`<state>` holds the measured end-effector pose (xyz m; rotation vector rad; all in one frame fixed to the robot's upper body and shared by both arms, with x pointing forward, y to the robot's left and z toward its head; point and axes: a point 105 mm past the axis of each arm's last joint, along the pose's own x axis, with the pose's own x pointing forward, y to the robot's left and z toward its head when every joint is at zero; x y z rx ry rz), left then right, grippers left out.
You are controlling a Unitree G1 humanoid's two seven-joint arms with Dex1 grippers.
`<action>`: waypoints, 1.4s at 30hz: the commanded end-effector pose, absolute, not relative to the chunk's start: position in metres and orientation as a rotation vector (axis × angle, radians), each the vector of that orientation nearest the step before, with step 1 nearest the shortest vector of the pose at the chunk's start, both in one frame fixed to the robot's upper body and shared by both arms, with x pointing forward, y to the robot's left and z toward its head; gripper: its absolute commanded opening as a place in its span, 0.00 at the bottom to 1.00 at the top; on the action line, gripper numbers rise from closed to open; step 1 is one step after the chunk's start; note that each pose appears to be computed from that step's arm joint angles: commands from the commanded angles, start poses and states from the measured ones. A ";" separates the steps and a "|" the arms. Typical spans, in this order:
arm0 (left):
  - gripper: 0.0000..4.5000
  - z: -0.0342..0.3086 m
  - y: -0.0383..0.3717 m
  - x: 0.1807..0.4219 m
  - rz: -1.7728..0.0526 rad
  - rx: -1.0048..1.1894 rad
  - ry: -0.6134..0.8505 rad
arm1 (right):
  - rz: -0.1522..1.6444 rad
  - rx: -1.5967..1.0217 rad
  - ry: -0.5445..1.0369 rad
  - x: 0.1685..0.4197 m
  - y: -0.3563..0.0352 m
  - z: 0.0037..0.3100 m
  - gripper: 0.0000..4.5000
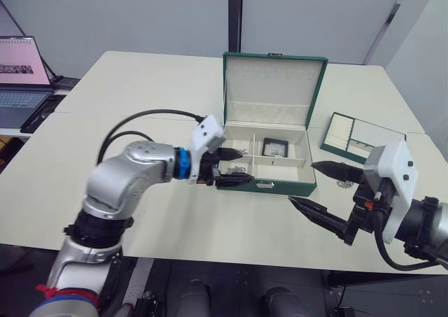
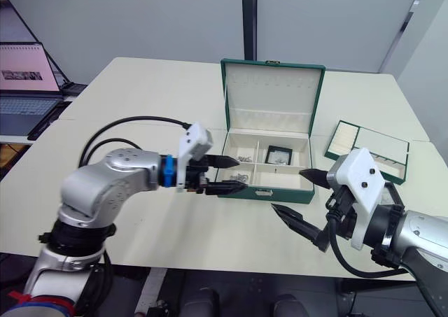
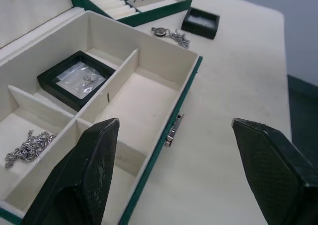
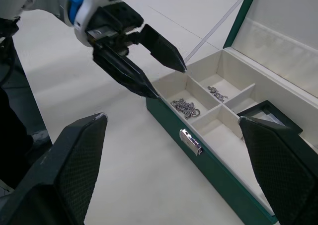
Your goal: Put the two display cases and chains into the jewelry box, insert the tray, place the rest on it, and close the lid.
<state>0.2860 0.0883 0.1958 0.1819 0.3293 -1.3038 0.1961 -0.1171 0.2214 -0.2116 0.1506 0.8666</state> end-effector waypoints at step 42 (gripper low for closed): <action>1.00 0.171 0.193 0.249 -1.112 0.323 0.280 | 0.840 -0.166 0.263 0.174 -0.129 0.156 1.00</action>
